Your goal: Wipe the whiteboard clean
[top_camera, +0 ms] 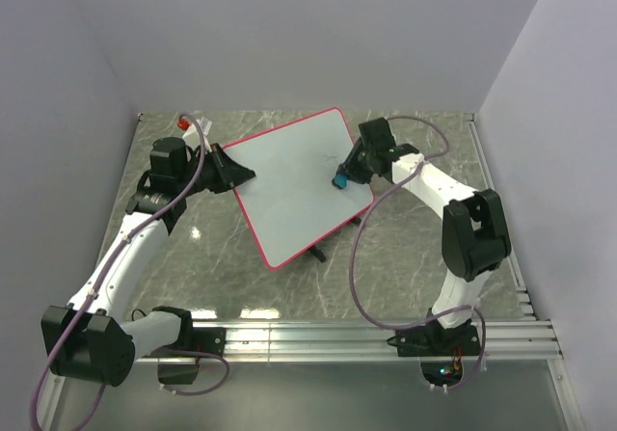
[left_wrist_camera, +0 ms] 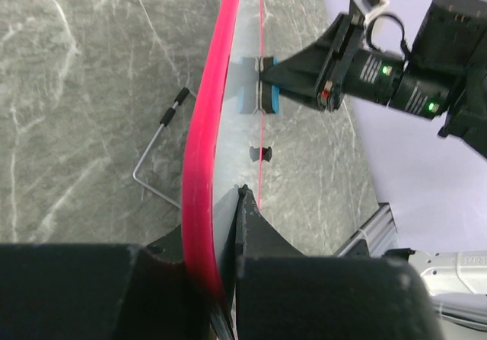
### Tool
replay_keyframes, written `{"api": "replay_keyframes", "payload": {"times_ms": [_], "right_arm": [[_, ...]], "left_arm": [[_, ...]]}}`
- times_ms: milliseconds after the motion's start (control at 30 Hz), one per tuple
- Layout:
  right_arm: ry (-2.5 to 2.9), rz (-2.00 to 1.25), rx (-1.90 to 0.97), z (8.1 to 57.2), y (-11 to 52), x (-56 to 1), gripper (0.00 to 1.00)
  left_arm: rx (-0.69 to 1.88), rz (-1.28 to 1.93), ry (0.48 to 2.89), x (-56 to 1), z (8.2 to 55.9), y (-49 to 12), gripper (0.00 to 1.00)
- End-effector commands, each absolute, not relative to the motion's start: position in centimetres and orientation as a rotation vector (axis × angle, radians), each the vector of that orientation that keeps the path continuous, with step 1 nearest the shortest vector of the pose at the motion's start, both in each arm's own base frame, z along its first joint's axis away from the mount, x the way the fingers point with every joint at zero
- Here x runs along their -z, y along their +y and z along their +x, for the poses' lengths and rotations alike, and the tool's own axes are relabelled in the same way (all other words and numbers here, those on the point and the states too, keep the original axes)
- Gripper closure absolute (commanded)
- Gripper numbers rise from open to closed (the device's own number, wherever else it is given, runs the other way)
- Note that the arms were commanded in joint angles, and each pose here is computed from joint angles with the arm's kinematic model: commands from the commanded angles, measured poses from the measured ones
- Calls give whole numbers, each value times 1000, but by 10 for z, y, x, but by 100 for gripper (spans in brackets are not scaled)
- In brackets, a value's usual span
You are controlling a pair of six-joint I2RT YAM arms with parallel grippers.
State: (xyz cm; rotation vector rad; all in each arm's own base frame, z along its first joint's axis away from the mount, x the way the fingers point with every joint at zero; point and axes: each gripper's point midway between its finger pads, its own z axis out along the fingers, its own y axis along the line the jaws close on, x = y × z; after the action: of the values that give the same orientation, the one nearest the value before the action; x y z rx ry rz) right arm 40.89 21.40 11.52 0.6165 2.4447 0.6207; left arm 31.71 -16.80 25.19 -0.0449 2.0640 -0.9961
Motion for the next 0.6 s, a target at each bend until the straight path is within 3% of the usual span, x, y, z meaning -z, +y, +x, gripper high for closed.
{"api": "replay_keyframes", "payload": {"times_ms": [0,333,567], "right_arm": [[2429,568,-650,436,236,-128,100],[2338,529,-801,495,277,-187,100],[2395,553,-747,474,262,-152,100]], "left_arm": [[717,139,2246,-187,300,-146,100],[714,151,2264,-183,299,-149,100],[708,147,2261,-182,299,-148,100]]}}
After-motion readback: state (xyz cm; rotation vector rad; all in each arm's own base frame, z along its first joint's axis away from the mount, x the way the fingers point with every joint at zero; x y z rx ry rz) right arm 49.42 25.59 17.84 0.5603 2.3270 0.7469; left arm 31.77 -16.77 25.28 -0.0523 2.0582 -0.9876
